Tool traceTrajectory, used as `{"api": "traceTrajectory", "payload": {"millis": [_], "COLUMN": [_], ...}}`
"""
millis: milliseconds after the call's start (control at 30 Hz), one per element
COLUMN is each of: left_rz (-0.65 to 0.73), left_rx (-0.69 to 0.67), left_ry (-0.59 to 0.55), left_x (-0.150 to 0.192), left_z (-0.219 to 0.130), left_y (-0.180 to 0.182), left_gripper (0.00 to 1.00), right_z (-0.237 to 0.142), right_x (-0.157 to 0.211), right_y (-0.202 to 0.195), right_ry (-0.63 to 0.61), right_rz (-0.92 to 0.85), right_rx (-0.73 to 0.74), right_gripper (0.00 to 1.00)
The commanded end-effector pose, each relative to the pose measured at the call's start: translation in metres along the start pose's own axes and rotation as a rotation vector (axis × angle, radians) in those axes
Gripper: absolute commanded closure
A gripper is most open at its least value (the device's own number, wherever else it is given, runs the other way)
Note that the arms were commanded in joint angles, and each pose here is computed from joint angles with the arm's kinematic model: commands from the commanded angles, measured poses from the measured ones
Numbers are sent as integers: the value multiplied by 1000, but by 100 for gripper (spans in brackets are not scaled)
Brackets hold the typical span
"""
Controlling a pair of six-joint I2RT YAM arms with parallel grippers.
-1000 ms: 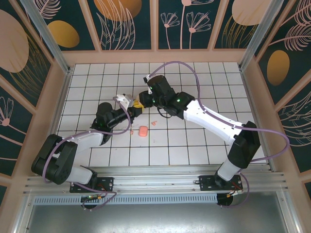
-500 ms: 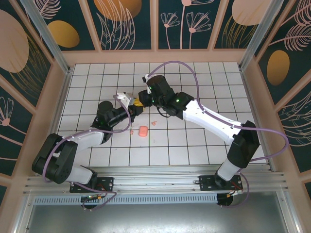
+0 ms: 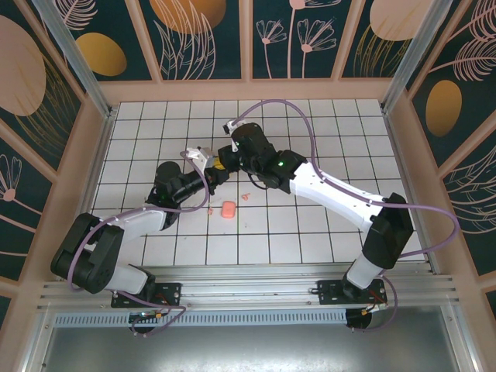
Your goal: Insert the wireless bluetooth earbuds into the charging case
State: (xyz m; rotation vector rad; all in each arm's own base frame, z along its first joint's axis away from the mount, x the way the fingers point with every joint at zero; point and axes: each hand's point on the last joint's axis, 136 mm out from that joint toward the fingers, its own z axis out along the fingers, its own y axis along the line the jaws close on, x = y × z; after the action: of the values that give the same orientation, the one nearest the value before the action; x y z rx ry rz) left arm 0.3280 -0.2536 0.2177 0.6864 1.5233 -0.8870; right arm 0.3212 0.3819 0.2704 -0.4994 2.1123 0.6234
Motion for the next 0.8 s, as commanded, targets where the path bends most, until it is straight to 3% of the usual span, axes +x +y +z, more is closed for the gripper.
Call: {"api": "traceTrajectory", "payload": {"millis": [0,333,767], "left_rz": [42,61,99], "left_rx": [17,-23,-117], "left_ry": [-94,-102,-110], "left_x": [-33,-37,-42], "left_z": [5,3,1], "left_y": [-4,1,12], "left_gripper": [86,86,85], "right_z": [2,4,13], "right_x": [13,30,52], "right_y": [12,1,-18], "right_ry": [26,87,153], "right_rz": [-28,-26,271], "right_rx": [-39,25,237], "right_gripper": [81,80,81]}}
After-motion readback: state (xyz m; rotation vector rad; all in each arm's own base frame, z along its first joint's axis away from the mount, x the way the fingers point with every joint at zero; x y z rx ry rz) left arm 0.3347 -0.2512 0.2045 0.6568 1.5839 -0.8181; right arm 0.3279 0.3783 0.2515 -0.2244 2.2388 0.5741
